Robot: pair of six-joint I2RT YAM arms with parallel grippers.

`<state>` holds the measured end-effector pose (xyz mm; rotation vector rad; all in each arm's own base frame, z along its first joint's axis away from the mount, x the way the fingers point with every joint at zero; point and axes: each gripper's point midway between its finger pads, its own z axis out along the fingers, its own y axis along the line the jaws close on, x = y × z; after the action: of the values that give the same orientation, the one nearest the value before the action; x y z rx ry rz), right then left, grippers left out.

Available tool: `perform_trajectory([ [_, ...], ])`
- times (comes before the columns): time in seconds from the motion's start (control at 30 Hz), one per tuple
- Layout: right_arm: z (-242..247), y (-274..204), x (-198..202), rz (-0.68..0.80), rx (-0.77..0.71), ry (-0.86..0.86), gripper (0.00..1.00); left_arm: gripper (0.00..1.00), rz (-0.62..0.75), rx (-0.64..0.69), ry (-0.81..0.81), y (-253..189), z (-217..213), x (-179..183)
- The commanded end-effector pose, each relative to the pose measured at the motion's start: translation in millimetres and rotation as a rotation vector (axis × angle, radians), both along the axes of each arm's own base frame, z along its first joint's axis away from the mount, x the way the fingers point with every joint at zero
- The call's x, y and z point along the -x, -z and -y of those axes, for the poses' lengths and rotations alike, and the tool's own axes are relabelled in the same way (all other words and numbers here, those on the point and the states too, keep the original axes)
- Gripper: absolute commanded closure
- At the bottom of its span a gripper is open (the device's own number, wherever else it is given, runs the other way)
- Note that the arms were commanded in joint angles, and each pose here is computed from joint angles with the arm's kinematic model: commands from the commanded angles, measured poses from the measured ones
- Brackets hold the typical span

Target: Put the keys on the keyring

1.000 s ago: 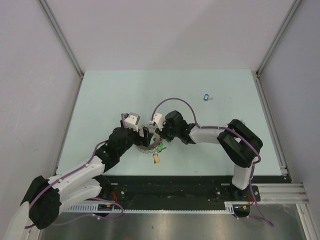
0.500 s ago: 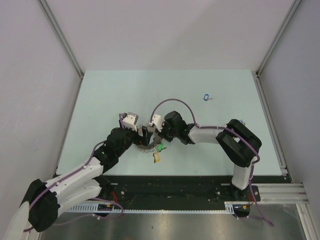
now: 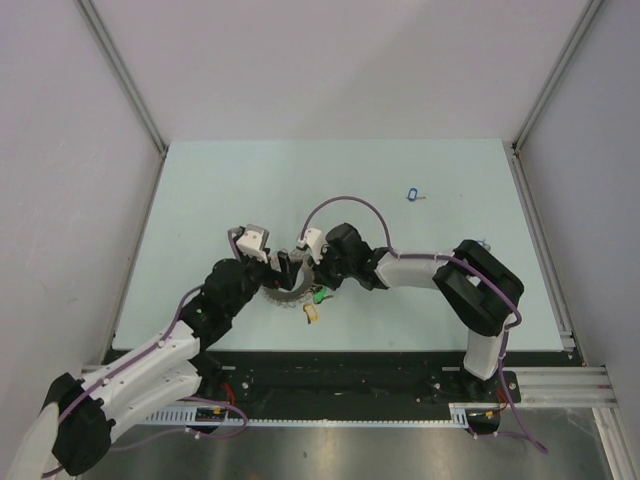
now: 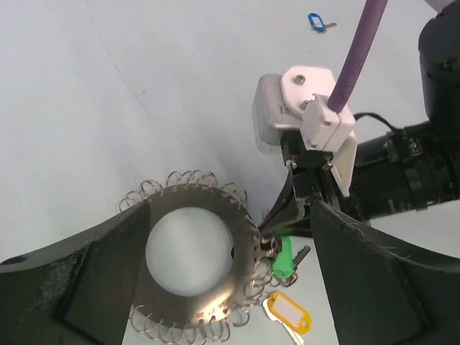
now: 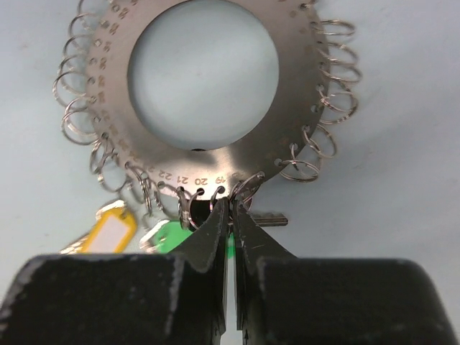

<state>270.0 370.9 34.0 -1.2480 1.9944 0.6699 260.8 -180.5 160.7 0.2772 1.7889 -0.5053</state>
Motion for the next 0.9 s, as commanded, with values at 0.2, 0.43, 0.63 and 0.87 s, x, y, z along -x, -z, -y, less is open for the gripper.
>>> perform_trajectory([
  [0.2,2.1,-19.2,39.2,-0.194,-0.015,0.196,0.96,0.04,0.027,0.053,-0.024,-11.2,-5.2,4.3],
  [0.43,9.5,-21.4,25.0,-0.191,-0.028,0.283,0.8,0.04,0.022,0.047,-0.025,-9.3,-5.2,3.7],
  [0.63,11.0,-27.5,20.8,-0.167,-0.034,0.274,0.74,0.04,0.013,0.035,-0.022,-6.0,-3.9,2.2],
  [0.87,4.7,-34.9,17.0,-0.147,-0.072,0.245,0.69,0.04,0.013,0.035,-0.017,-6.3,-2.4,2.0],
])
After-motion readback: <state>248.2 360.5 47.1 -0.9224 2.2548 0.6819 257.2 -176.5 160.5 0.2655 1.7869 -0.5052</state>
